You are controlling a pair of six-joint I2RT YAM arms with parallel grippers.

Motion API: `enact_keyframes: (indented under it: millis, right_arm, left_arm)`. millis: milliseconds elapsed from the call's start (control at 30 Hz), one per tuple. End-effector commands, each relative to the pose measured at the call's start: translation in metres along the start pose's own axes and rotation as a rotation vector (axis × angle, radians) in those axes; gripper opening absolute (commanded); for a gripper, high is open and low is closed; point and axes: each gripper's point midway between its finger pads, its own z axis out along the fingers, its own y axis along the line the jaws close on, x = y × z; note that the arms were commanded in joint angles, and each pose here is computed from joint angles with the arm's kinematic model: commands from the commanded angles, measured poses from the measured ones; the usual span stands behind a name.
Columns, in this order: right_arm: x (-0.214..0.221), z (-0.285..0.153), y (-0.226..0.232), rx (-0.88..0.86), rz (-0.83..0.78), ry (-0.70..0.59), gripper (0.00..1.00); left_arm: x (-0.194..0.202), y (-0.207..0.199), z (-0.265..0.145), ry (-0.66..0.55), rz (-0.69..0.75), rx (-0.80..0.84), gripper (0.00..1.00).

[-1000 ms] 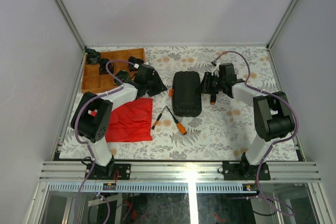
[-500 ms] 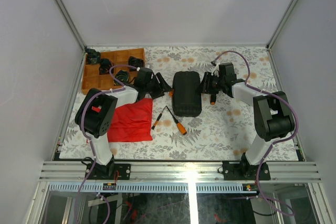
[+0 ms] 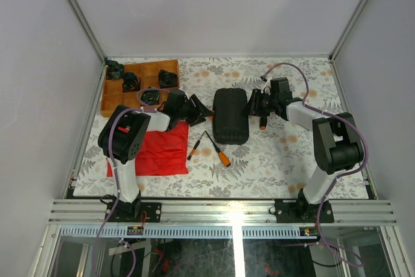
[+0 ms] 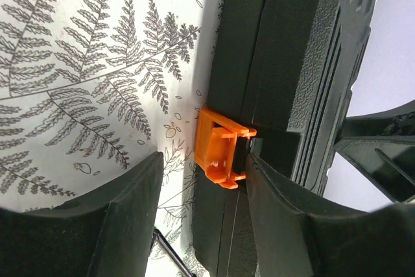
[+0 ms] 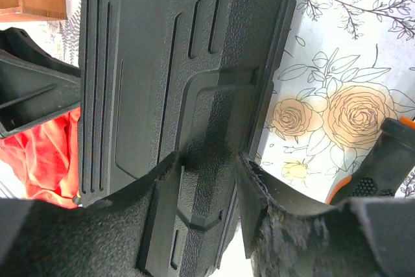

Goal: Sort the tools into containers
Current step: Open the storage box at the center of the board.

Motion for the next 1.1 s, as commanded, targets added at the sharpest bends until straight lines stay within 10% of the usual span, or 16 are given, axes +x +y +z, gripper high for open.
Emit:
enact_keyframes:
  millis: [0, 1067]
  right_arm:
    - [0.029, 0.005, -0.022, 0.071, 0.017, 0.101, 0.45]
    - [0.032, 0.007, -0.025, 0.080, 0.017, 0.118, 0.45]
  left_arm:
    - [-0.009, -0.012, 0.000, -0.013, -0.018, 0.098, 0.51]
    - [-0.007, -0.022, -0.006, -0.014, -0.085, 0.191, 0.00]
